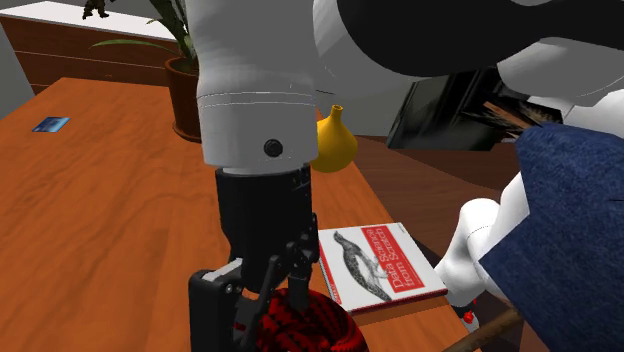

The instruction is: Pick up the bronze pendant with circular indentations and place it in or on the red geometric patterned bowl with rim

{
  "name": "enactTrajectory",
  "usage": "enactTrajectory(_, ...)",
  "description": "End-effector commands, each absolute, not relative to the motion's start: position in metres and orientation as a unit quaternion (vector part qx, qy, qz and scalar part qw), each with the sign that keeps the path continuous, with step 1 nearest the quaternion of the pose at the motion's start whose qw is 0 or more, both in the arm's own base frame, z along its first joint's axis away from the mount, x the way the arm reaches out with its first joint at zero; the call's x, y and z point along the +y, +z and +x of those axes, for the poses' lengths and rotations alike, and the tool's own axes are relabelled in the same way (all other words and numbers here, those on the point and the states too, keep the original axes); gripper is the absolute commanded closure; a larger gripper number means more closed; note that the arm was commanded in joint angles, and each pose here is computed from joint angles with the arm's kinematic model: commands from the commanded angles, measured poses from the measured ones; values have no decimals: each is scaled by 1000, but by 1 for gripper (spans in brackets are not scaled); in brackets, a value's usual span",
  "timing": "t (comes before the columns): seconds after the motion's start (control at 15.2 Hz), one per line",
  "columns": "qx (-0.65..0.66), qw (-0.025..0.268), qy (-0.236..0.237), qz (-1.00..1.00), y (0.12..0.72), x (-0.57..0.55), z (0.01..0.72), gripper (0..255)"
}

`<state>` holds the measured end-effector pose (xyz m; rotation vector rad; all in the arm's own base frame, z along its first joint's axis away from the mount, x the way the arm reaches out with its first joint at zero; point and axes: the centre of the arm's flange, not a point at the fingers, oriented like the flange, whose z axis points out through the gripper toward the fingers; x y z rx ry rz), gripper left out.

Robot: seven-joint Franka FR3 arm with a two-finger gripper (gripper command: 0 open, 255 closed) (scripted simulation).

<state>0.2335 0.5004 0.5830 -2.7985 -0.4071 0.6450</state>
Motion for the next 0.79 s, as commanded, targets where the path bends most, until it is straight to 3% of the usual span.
enactTrajectory(0.0, -129, 52, 280, -950, 530, 497, 225, 0)
enactTrajectory(0.26, -129, 52, 280, -950, 572, 496, 252, 0)
enactTrajectory(0.73, -129, 52, 280, -950, 572, 496, 252, 0)
